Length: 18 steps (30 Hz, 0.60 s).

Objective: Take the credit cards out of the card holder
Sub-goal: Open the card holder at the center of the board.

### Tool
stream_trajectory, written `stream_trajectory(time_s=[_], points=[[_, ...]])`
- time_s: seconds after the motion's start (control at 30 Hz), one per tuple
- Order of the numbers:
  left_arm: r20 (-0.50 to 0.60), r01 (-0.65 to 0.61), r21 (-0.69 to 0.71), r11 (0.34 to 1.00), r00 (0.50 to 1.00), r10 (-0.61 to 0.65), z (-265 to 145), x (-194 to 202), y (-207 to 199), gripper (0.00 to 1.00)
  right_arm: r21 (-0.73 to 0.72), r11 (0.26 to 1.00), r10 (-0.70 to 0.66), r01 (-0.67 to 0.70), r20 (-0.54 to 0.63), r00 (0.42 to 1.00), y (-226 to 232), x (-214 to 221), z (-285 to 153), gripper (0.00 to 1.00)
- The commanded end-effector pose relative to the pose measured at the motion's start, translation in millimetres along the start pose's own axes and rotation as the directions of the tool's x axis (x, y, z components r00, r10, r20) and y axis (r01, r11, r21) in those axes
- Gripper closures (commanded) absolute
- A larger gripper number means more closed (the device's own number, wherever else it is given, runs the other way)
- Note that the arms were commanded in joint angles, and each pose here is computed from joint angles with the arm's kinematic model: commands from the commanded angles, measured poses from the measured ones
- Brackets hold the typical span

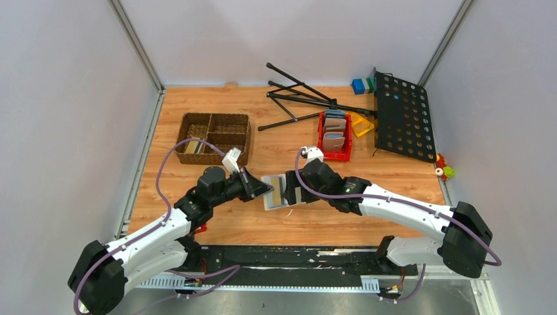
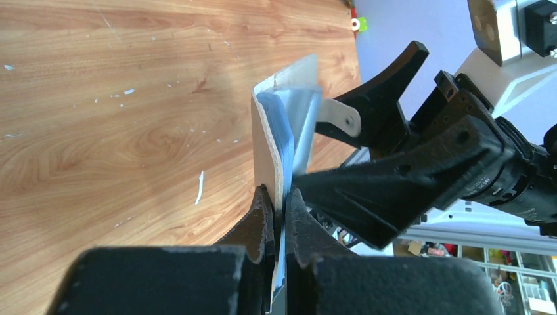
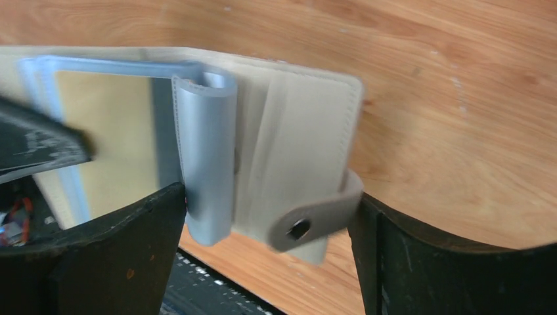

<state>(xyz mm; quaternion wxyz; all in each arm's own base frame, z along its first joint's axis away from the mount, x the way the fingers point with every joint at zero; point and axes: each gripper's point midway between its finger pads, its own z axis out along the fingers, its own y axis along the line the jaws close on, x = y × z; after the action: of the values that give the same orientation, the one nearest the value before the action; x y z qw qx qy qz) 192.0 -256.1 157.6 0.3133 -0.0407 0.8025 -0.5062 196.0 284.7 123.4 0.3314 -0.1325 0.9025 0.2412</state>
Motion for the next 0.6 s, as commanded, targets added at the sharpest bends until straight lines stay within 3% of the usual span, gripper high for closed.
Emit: stream_trajectory(time_s=[0.0, 0.1, 0.33, 0.57], points=[[0.059, -0.049, 0.046, 0.998, 0.997, 0.046, -2.6, -18.6, -22.0, 1.0, 0.23, 0.972, -0.047, 0.039, 0.031, 0.998, -42.3, -7.2, -7.2, 0.1], [0.052, -0.053, 0.023, 0.998, 0.997, 0.052, -1.7, -16.0, -15.1, 1.0, 0.29, 0.956, -0.049, 0.041, 0.019, 0.999, -58.8, -2.5, -12.2, 0.11], [0.022, -0.078, -0.081, 0.994, 0.997, 0.08, 2.9, -10.4, 10.2, 1.0, 0.212, 0.977, -0.023, 0.011, 0.055, 0.998, -47.1, -6.5, -21.2, 0.15], [0.014, -0.09, -0.107, 0.99, 0.996, 0.092, 4.4, -7.2, 19.9, 1.0, -0.049, 0.998, -0.04, 0.042, 0.05, 0.998, 5.0, -15.2, -21.9, 0.38]])
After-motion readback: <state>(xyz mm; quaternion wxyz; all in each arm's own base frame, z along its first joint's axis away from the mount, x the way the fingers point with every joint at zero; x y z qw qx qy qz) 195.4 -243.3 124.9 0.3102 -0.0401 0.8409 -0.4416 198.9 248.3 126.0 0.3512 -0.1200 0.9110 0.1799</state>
